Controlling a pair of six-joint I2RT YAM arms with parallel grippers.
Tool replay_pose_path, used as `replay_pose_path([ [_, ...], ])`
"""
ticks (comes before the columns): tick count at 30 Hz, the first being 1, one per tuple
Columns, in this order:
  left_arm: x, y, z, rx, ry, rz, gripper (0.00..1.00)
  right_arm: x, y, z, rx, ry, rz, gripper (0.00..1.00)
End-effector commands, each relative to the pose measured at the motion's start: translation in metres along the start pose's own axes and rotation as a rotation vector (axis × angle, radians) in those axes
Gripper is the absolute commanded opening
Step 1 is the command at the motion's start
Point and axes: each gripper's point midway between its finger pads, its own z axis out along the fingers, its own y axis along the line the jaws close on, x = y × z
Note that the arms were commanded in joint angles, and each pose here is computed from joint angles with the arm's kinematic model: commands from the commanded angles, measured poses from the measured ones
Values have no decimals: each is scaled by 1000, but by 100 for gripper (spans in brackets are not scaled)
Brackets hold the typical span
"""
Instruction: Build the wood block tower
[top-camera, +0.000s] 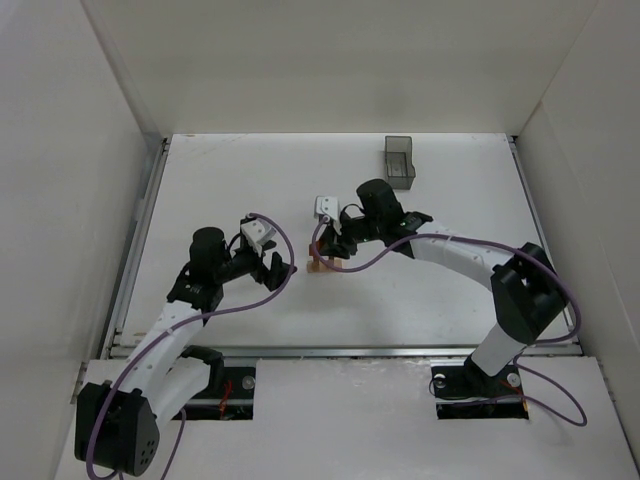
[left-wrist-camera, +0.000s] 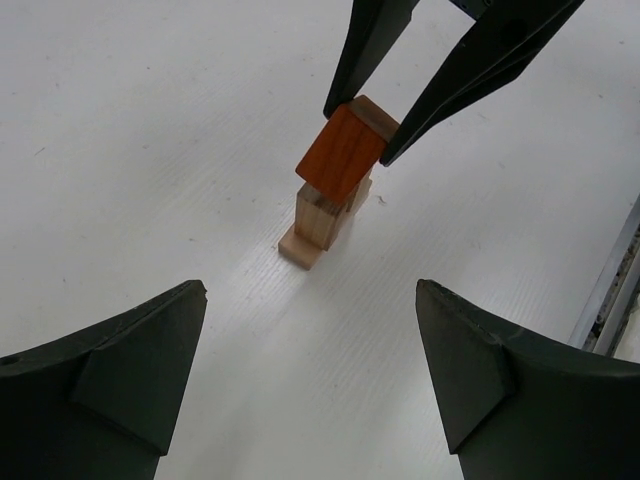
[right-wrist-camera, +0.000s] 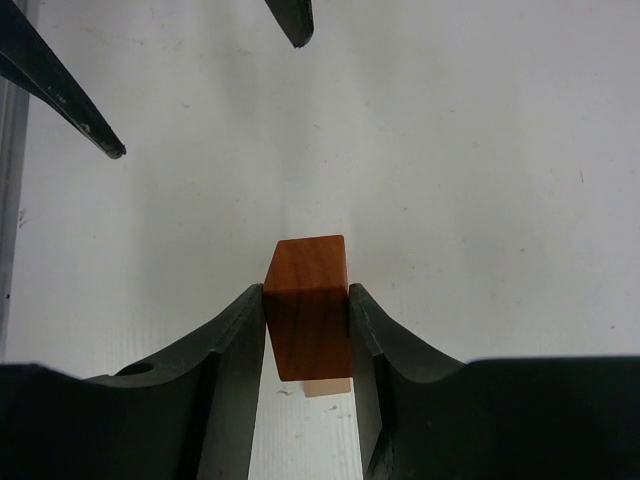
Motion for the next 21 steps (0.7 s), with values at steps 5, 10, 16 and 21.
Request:
replay_pose_path([
  [5, -11, 3, -2, -20, -46, 13, 83, -4, -6, 4, -13, -53, -47, 0],
  [10, -13, 2, -3, -21, -54, 18, 83, 4, -1, 6, -24, -52, -41, 0],
  [16, -11, 2, -2, -20, -54, 9, 83, 5, 1, 5, -40, -64, -38, 0],
  [21, -13, 2, -2, -21, -61, 15, 83, 9, -1, 5, -43, -62, -28, 0],
])
